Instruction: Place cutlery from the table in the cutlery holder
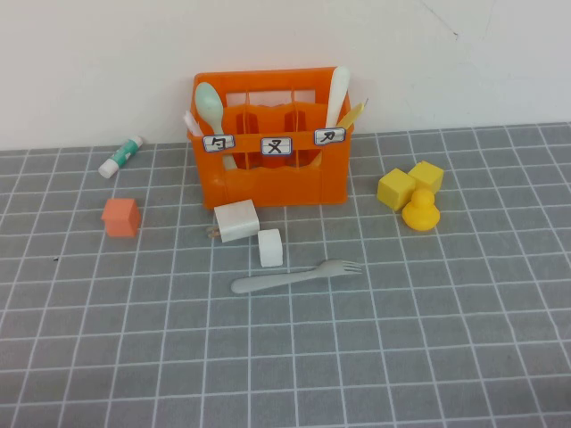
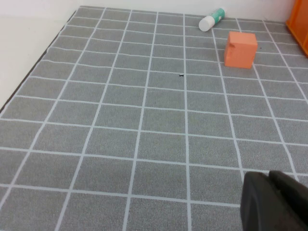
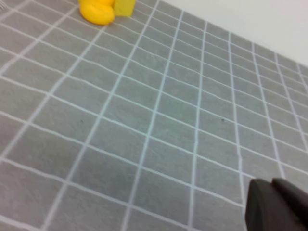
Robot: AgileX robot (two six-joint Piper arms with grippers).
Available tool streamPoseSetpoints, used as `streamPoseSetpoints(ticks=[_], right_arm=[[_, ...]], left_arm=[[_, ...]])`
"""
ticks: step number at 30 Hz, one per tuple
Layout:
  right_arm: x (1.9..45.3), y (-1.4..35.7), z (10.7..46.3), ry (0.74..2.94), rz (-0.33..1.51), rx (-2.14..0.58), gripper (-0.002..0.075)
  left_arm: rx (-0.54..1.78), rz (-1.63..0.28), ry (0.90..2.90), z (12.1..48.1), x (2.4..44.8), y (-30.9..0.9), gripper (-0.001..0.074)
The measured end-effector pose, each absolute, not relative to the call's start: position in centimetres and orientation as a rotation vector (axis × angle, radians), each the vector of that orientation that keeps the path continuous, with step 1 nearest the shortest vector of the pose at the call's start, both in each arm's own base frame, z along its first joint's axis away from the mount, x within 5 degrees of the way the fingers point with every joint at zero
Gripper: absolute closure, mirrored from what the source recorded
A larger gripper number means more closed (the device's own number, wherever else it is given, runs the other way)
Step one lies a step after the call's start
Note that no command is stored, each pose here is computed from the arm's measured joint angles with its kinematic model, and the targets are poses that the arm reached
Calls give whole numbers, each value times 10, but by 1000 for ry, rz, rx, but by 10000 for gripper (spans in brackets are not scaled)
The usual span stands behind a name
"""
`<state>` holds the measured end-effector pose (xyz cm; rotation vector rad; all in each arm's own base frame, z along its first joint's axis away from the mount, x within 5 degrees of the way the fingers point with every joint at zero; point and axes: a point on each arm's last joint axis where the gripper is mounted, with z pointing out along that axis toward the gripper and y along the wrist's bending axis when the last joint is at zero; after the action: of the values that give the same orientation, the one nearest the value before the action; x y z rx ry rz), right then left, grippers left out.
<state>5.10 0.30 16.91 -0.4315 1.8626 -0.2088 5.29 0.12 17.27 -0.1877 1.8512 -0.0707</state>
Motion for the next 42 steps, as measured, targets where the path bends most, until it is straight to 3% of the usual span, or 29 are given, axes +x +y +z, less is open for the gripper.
streamPoseSetpoints(ticks=[17, 21, 26, 29, 42], right_arm=[[51, 9, 170, 1872, -43, -332, 729], [50, 16, 170, 1872, 147, -213, 729], [50, 26, 181, 1783, 555, 99, 729], [52, 24, 188, 1702, 663, 229, 729], [54, 16, 197, 1589, 616, 291, 729]], left_arm=[[-189, -72, 1849, 173, 53, 1, 736], [-189, -72, 1849, 173, 53, 1, 736], [-189, -72, 1849, 173, 53, 1, 736], [-189, -72, 1849, 173, 53, 1, 736], [-189, -72, 1849, 173, 53, 1, 736]])
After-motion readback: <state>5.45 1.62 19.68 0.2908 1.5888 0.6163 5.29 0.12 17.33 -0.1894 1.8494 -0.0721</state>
